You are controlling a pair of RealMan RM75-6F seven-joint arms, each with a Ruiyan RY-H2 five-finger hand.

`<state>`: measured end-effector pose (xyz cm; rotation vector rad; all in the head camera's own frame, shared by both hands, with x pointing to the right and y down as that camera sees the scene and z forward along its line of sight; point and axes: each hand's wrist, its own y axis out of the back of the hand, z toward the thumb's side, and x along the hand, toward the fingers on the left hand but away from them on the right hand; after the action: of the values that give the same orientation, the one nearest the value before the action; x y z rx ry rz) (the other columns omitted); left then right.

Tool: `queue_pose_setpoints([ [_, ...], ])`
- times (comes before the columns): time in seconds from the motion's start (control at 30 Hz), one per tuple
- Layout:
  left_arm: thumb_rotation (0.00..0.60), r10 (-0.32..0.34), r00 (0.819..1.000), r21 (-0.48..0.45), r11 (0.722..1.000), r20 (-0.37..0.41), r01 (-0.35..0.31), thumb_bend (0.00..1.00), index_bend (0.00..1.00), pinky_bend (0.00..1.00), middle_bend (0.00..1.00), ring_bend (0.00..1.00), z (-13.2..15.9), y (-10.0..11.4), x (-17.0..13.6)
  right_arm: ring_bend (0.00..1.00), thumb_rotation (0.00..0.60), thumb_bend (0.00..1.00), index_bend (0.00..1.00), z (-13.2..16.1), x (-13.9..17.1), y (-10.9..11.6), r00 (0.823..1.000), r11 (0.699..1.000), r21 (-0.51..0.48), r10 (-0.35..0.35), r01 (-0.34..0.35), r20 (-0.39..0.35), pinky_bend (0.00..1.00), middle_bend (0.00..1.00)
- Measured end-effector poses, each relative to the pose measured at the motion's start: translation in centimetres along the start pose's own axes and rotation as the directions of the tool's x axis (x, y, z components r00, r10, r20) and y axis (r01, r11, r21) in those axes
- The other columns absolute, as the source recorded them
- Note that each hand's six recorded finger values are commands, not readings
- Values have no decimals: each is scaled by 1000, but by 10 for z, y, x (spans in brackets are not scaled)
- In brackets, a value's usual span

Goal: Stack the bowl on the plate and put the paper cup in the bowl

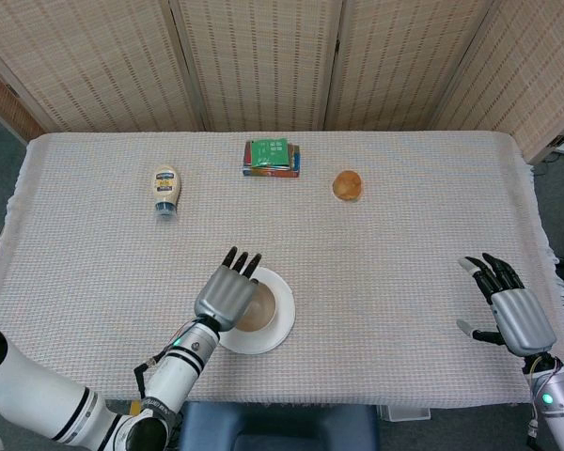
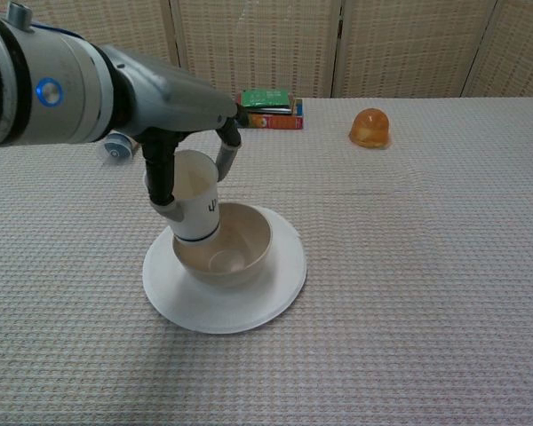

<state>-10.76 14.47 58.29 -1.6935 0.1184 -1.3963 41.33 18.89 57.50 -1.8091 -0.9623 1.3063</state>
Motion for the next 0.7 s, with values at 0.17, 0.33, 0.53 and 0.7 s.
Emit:
queue_pose_setpoints([
  [0.17, 600, 2, 1000, -8, 1000, 26, -2, 222, 471, 57, 41, 0, 10, -2, 10, 6, 600, 171, 91, -1, 0, 1, 1000, 1000, -1, -4, 4, 1, 77, 107],
  [0.33, 600, 1, 999, -14, 1000, 43, -1, 222, 472, 57, 43, 0, 16, -5, 18, 6, 600, 171, 91, -1, 0, 1, 1000, 1000, -1, -6, 6, -1, 77, 107],
  [0.53, 600, -17, 998, -19, 1000, 59, 18, 221, 470, 57, 43, 0, 20, -14, 25, 6, 600, 171, 91, -1, 1, 4, 1000, 1000, -6, -14, 14, -1, 77, 107],
  [0.7, 600, -38, 997, -22, 999, 73, 39, 222, 471, 57, 43, 0, 23, -25, 32, 6, 600, 171, 91, -1, 2, 4, 1000, 1000, -6, -15, 15, -3, 77, 107],
])
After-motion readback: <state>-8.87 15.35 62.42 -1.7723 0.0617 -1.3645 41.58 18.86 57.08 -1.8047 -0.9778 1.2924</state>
